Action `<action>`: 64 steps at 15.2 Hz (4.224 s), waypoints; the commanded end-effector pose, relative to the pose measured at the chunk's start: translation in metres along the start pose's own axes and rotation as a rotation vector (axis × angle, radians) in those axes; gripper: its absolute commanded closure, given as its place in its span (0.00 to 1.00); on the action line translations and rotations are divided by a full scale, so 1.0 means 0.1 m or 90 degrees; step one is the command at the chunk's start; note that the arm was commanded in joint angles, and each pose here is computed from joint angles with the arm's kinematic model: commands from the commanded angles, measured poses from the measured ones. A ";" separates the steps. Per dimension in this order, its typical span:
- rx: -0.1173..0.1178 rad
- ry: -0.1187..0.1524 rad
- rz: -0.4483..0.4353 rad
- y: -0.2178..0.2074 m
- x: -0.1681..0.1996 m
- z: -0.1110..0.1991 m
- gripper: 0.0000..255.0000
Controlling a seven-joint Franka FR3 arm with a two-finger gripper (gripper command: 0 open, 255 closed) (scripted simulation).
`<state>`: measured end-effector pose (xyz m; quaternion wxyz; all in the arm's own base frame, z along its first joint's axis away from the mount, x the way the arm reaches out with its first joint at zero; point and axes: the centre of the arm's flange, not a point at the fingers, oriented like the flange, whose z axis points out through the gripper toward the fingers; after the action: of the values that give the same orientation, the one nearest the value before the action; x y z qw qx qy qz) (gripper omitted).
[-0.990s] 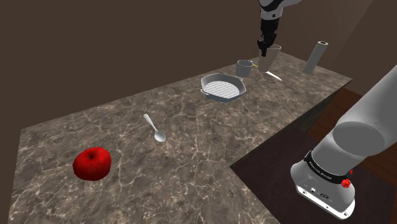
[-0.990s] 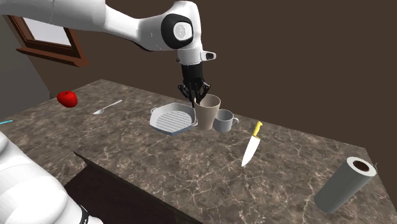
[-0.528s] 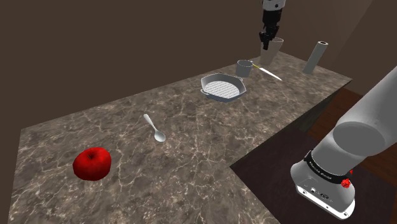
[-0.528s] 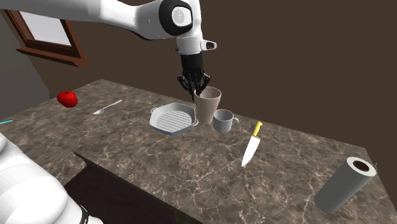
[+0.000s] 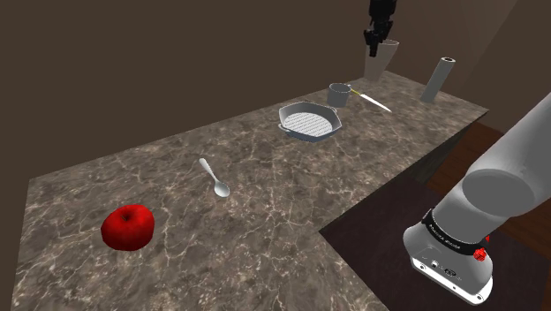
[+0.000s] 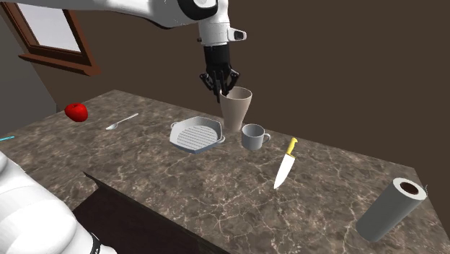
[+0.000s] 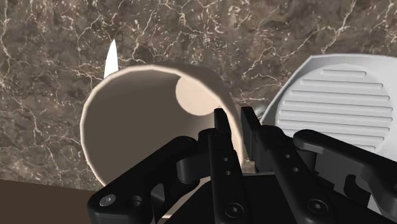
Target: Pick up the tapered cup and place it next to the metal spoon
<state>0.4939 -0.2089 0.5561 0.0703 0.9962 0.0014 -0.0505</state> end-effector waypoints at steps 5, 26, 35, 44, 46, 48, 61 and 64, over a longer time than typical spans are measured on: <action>0.000 0.000 0.000 -0.37 -0.07 -0.20 1.00; 0.000 0.000 0.000 -3.09 -0.44 -0.56 1.00; 0.000 0.000 0.000 -4.26 -0.60 -0.71 1.00; 0.000 0.000 0.000 -5.34 -0.75 -0.85 1.00; 0.000 0.000 0.000 -5.35 -0.74 -0.75 1.00; 0.000 0.000 0.000 -5.37 -0.73 -0.64 1.00; 0.000 0.000 0.000 -5.47 -0.66 0.03 1.00; 0.000 0.000 0.000 -5.49 -0.64 0.19 1.00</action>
<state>0.4222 0.3327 0.4727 0.0704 0.9962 0.0013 -0.0508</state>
